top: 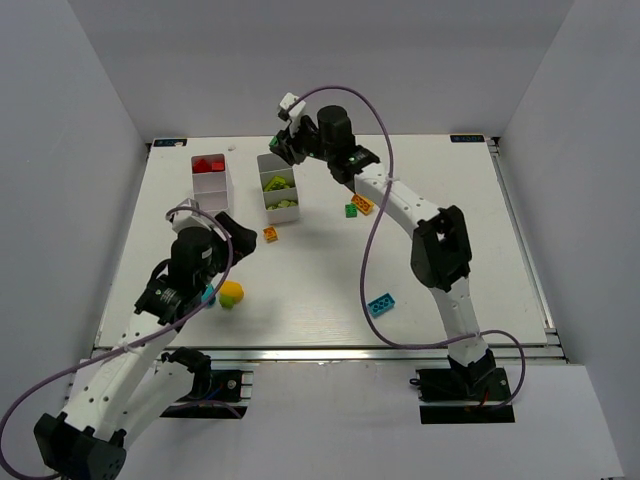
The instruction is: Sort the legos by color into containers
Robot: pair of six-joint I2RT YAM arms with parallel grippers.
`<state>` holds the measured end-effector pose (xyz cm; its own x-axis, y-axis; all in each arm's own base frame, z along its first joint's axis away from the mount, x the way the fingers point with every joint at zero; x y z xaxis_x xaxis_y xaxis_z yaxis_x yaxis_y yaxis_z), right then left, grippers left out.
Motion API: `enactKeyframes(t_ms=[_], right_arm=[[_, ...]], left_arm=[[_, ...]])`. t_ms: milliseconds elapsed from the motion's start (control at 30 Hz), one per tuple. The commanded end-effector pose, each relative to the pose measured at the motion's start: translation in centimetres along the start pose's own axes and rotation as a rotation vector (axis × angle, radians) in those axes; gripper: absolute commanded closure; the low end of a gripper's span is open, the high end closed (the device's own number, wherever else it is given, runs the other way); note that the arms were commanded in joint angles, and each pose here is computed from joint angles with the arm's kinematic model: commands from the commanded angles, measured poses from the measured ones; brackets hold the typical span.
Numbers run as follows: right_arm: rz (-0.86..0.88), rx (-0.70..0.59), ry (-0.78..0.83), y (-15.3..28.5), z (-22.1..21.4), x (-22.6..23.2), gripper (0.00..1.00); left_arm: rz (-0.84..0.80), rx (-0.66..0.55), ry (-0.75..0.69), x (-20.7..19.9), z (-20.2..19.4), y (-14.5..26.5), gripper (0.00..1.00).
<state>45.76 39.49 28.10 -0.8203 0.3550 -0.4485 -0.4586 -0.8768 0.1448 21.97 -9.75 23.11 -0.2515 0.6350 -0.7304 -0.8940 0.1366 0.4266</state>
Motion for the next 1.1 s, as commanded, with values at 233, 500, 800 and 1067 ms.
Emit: enactKeyframes(t_ms=[233, 500, 800, 1067], right_arm=[[-0.226, -0.029, -0.266, -3.3, -1.9, -1.0, 0.97], [-0.255, -0.001, -0.352, -5.1, -3.9, 1.0, 0.88], [-0.299, 0.026, -0.383, -6.0, -6.2, 1.4, 0.70], [-0.319, 0.010, -0.353, -6.2, -6.4, 1.3, 0.48]], left_arm=[[0.044, -0.048, 0.066, 2.1, 0.0, 2.0, 0.02], [0.044, -0.046, 0.077, 2.1, 0.1, 2.2, 0.02], [0.041, -0.051, 0.096, 2.2, 0.2, 2.9, 0.02], [0.029, -0.052, 0.128, 2.4, 0.1, 3.4, 0.02]])
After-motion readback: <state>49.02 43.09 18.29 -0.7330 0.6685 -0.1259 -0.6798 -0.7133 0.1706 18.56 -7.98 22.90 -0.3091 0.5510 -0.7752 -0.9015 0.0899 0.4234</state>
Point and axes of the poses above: each gripper's point midway between its finger pads, its own y axis back along the fingers, its own x axis along the line the jaws close on, z = x × y, the point moved 6 cm from there along y, back along the fingers, and after that the axes turned 15 degrees about y, right-handed, at the moved point
